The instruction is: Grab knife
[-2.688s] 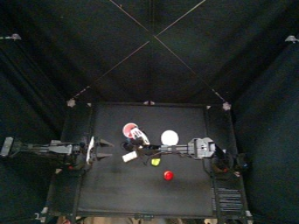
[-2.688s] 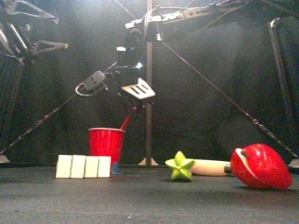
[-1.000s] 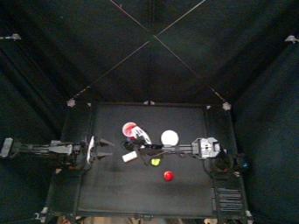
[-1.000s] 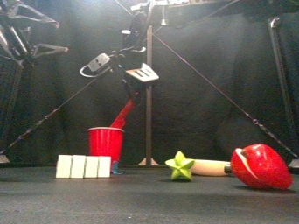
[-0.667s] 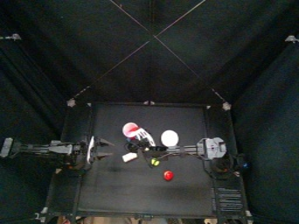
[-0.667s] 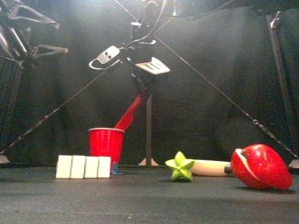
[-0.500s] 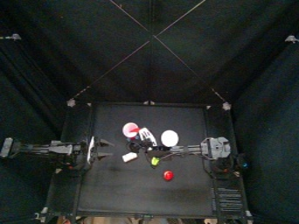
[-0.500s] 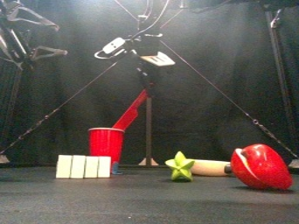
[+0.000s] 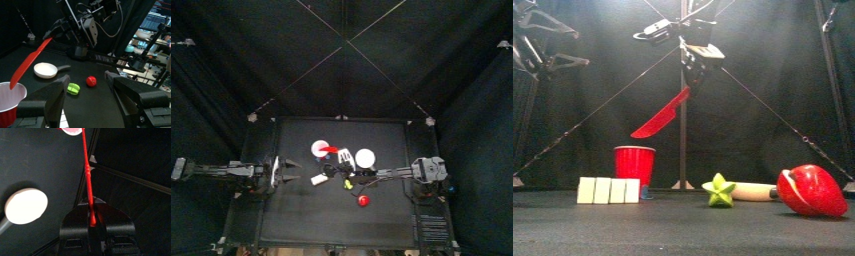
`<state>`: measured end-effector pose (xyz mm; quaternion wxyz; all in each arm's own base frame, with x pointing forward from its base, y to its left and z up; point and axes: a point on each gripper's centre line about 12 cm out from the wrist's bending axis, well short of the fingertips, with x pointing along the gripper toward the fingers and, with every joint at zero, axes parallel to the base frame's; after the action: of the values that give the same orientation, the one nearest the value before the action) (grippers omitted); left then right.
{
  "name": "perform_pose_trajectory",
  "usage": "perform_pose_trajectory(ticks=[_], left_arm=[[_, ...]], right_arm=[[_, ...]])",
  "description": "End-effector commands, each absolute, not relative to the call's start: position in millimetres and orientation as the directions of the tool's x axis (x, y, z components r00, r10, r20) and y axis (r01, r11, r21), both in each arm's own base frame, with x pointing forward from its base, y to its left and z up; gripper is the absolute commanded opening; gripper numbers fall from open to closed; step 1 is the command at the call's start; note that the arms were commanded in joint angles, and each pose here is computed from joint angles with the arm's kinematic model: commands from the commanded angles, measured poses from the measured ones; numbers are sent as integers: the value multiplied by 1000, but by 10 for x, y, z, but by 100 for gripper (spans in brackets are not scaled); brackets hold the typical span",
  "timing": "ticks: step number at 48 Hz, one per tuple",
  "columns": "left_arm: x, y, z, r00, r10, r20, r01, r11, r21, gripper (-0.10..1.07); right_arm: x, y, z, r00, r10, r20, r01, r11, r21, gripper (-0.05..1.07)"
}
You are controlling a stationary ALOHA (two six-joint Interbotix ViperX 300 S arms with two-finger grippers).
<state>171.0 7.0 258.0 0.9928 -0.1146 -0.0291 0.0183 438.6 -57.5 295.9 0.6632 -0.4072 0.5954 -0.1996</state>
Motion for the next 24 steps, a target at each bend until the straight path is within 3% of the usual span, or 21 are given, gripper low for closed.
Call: perform_pose_trajectory(ticks=[1, 24], left_arm=[[1724, 76, 2646, 996, 46, 73, -29, 975, -221, 94], [1722, 78, 2659, 993, 47, 110, -22, 977, -212, 93]], right_arm=[[4252, -525, 3183, 255, -742, -620, -125, 610, -782, 35], [3771, -80, 2990, 556, -600, -575, 173, 760, -626, 36]])
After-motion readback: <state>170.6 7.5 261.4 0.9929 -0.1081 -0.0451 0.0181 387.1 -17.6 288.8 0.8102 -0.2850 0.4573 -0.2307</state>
